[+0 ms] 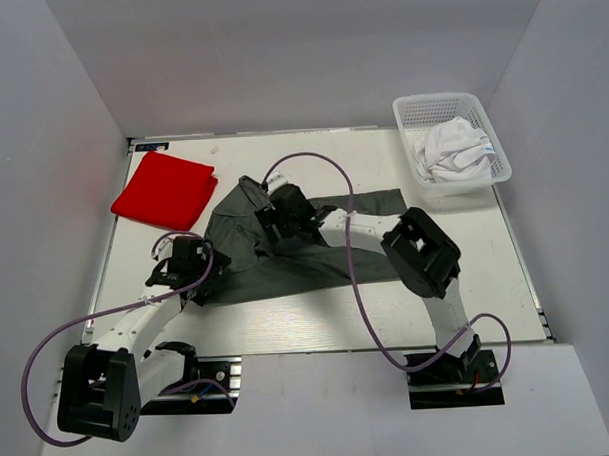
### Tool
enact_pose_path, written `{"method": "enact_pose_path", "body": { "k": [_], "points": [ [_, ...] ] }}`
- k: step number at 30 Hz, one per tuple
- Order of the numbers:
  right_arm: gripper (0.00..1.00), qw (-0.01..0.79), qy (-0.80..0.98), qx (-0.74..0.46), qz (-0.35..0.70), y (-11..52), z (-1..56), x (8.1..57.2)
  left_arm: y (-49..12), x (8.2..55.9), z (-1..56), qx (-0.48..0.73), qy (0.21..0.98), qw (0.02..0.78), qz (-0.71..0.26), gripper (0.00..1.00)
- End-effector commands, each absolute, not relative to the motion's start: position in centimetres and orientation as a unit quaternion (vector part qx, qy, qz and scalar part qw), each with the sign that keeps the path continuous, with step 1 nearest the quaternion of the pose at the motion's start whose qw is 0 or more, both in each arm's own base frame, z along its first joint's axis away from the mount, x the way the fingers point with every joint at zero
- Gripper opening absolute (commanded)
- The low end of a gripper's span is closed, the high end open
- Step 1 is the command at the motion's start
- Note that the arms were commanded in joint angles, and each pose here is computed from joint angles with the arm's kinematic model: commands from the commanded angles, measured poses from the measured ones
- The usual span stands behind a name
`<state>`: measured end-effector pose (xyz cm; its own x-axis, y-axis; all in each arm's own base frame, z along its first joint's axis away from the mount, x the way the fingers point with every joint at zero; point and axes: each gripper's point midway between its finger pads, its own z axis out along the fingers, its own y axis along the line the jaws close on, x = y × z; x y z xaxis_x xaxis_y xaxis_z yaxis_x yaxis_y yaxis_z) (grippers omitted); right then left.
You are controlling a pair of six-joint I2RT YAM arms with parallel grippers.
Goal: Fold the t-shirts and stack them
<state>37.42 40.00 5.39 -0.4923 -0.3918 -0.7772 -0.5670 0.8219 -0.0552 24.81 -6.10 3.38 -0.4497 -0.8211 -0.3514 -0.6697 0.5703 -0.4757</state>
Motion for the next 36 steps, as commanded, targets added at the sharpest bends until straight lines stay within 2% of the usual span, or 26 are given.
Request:
{"method": "enact_pose_path", "body": {
  "k": [1, 7, 12, 15, 24, 29, 34, 36],
  "points": [
    [0.90, 0.445, 0.810, -0.324, 0.203, 42.6, 11.6, 34.3, -5.1, 23.8, 2.4, -0.437, 0.853, 0.269, -0.100, 1.00],
    [0.90, 0.422, 0.792, -0.380, 0.225, 41.7, 10.8, 31.4, -5.1, 23.9, 2.7, -0.432, 0.855, 0.270, -0.099, 1.00],
    [0.90, 0.413, 0.758, -0.452, 0.224, 43.6, 8.9, 29.4, -4.9, 23.4, 2.4, -0.434, 0.857, 0.264, -0.089, 1.00],
    [0.90, 0.413, 0.770, -0.444, 0.199, 44.1, 7.7, 30.3, -4.9, 23.4, 2.4, -0.434, 0.857, 0.264, -0.089, 1.00],
    [0.90, 0.438, 0.840, -0.302, 0.105, 42.4, 5.5, 36.0, -4.8, 22.9, 2.8, -0.433, 0.854, 0.272, -0.096, 1.00],
    [0.90, 0.425, 0.878, -0.181, 0.124, 40.0, 5.5, 38.3, -4.7, 22.2, 2.8, -0.433, 0.855, 0.270, -0.093, 1.00],
    [0.90, 0.406, 0.894, -0.156, 0.109, 38.1, 5.0, 38.7, -4.5, 22.1, 3.2, -0.434, 0.851, 0.280, -0.096, 1.00],
    [0.90, 0.410, 0.890, -0.157, 0.123, 37.9, 6.5, 38.3, -4.5, 22.2, 3.4, -0.434, 0.849, 0.284, -0.099, 1.00]
  ]
}}
